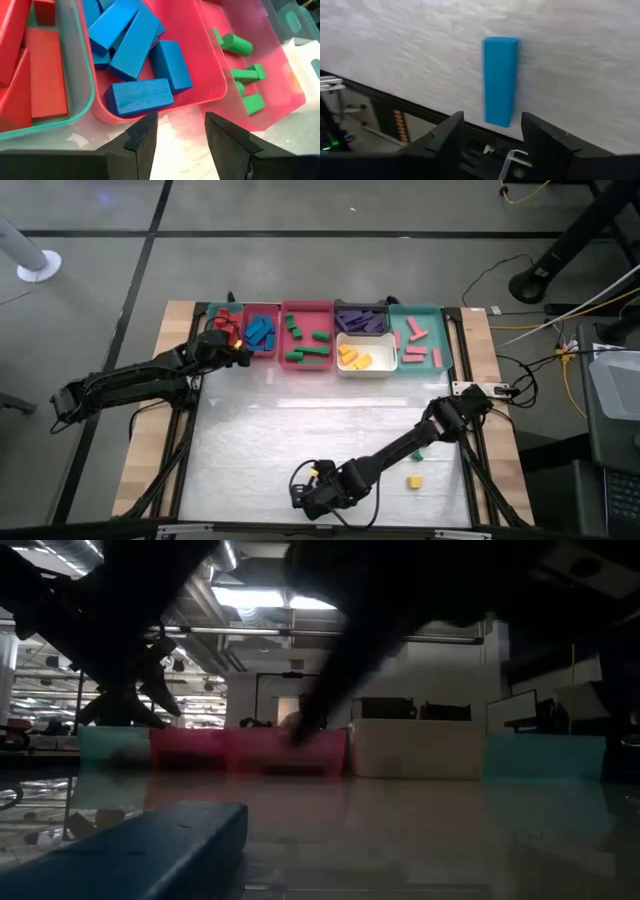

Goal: Sort blocks
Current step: Put the blue block into the left pink bin

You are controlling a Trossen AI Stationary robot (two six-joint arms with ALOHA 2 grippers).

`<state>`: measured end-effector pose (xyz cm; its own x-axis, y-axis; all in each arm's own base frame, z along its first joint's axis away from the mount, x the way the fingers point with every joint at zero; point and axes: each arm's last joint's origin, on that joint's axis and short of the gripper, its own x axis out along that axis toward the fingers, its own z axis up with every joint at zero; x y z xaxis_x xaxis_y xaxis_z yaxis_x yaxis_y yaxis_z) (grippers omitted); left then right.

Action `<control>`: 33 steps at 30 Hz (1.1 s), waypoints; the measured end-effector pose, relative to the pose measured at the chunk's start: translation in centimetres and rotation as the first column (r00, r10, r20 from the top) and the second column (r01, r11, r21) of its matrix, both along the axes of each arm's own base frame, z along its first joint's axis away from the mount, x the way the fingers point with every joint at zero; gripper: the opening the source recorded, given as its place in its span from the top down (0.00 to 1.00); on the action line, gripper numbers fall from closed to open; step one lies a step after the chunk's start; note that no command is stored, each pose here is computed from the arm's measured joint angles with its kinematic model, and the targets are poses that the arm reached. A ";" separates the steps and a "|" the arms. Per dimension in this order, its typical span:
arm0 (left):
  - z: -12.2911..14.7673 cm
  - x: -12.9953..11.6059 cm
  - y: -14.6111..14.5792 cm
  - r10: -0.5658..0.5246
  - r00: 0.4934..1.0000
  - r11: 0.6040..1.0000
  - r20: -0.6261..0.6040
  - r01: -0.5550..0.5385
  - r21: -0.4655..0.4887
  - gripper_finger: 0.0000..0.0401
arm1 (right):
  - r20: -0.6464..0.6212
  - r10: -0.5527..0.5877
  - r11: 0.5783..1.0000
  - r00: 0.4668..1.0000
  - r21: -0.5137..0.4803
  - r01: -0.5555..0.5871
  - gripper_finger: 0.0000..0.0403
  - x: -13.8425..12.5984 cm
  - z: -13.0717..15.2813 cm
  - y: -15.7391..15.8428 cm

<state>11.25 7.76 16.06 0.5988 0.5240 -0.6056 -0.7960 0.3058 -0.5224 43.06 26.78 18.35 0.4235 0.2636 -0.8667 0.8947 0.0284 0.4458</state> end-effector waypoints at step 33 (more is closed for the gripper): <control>-0.1 0.1 -0.2 -0.110 0.994 0.994 0.000 0.110 -0.011 0.61 | -0.204 -0.161 0.986 0.966 -0.077 0.148 0.51 0.9 -3.0 -3.7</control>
<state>11.38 7.52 16.01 0.6522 0.4482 -0.6113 -0.7580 0.3862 -0.5256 43.96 23.05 15.35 0.2628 0.1532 -0.9526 0.9634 -0.0962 0.2503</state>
